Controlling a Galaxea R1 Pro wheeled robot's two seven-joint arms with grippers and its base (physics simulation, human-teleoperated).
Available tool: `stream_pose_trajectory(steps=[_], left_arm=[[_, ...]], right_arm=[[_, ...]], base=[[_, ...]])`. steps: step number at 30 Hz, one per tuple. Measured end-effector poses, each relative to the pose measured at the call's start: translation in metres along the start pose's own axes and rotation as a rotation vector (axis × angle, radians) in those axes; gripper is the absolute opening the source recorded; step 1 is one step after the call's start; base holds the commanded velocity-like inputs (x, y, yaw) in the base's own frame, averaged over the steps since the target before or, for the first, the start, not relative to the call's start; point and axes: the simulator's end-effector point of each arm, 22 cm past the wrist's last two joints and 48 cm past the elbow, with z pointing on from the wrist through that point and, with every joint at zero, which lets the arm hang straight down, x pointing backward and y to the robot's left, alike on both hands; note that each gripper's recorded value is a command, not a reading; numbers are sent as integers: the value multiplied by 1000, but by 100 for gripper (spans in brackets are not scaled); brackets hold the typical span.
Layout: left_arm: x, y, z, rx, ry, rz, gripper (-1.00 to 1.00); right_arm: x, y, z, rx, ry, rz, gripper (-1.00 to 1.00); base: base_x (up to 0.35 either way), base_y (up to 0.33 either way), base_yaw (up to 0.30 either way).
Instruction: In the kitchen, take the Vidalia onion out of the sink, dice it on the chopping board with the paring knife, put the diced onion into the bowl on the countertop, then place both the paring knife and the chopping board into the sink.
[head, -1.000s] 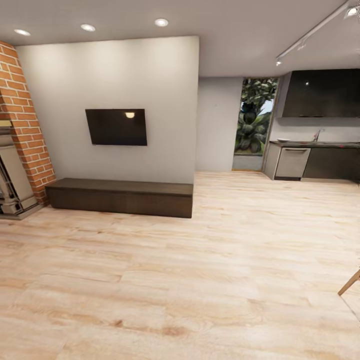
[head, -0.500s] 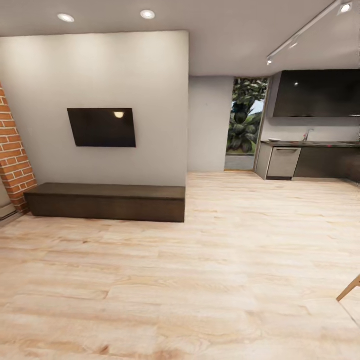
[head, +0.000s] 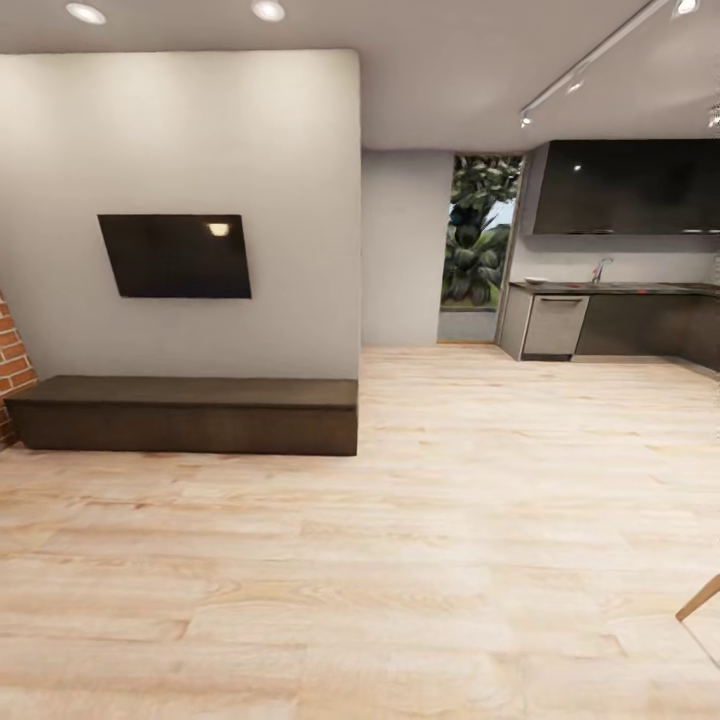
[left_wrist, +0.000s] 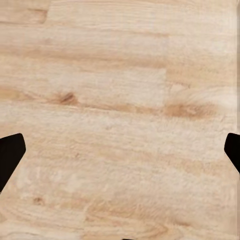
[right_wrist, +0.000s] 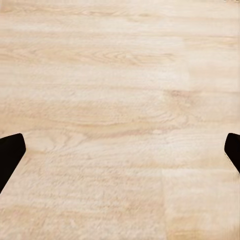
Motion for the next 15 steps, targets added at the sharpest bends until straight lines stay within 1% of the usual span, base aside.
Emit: stream_pose_trajectory(steps=[7,15], left_arm=[[0,0,0,0,0,0,100],[0,0,0,0,0,0,100]], right_arm=[[0,0,0,0,0,0,100],[0,0,0,0,0,0,100]], base=[[317,-124,-120],[317,-137,-173]])
